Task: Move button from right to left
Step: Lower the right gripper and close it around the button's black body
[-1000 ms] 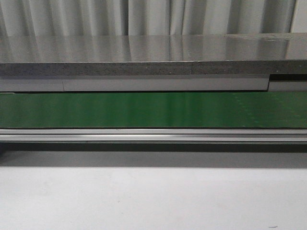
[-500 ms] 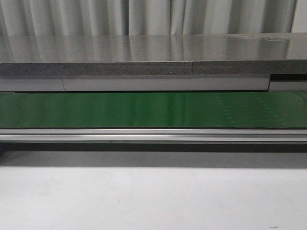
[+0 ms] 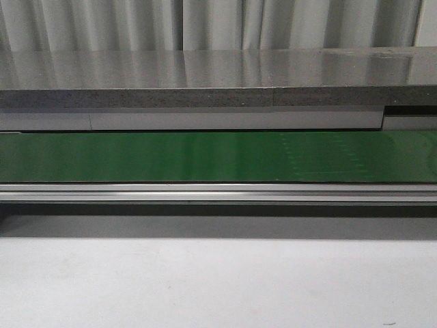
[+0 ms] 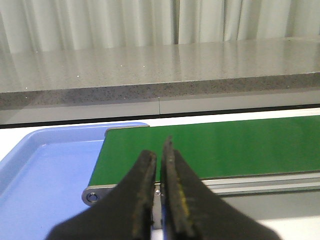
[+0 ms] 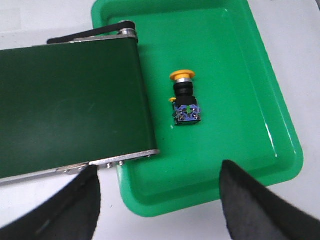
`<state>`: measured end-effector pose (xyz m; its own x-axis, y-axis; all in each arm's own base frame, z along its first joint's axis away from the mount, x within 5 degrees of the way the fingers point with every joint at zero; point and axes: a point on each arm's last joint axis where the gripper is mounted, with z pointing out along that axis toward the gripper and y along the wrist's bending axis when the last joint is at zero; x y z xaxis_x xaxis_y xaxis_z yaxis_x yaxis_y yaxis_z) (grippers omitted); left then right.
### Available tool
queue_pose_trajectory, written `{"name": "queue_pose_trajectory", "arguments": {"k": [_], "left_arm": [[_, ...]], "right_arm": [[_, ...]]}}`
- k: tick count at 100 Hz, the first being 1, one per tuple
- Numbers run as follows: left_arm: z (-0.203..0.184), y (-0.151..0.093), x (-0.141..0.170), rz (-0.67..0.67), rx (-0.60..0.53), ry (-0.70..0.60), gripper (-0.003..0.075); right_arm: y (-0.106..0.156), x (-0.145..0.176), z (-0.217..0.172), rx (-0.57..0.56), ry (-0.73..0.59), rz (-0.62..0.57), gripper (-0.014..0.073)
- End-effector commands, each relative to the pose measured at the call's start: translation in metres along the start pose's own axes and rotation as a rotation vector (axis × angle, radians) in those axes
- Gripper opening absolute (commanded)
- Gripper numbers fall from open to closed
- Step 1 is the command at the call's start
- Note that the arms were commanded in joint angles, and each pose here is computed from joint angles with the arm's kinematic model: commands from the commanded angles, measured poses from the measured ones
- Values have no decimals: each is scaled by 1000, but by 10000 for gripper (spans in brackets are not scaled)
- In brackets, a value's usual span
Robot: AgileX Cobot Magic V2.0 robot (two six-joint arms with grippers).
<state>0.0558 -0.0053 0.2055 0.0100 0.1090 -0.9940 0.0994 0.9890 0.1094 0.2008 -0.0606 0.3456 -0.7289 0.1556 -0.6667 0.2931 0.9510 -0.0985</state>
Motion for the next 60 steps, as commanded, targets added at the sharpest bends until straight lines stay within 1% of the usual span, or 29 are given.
{"name": "queue_pose_trajectory", "arguments": {"k": [1, 18, 37, 49, 60], "left_arm": [[-1, -1, 4, -17, 0, -78, 5], [-1, -1, 4, -17, 0, -78, 5], [-1, -1, 4, -17, 0, -78, 5], [-1, -1, 4, -17, 0, -78, 5], [-1, -1, 4, -17, 0, -78, 5]], "right_arm": [[-11, -22, 12, 52, -60, -2, 477], [-29, -38, 58, 92, -16, 31, 477], [-46, -40, 108, 115, 61, 56, 477], [-53, -40, 131, 122, 92, 70, 477], [-55, -40, 146, 120, 107, 71, 477]]}}
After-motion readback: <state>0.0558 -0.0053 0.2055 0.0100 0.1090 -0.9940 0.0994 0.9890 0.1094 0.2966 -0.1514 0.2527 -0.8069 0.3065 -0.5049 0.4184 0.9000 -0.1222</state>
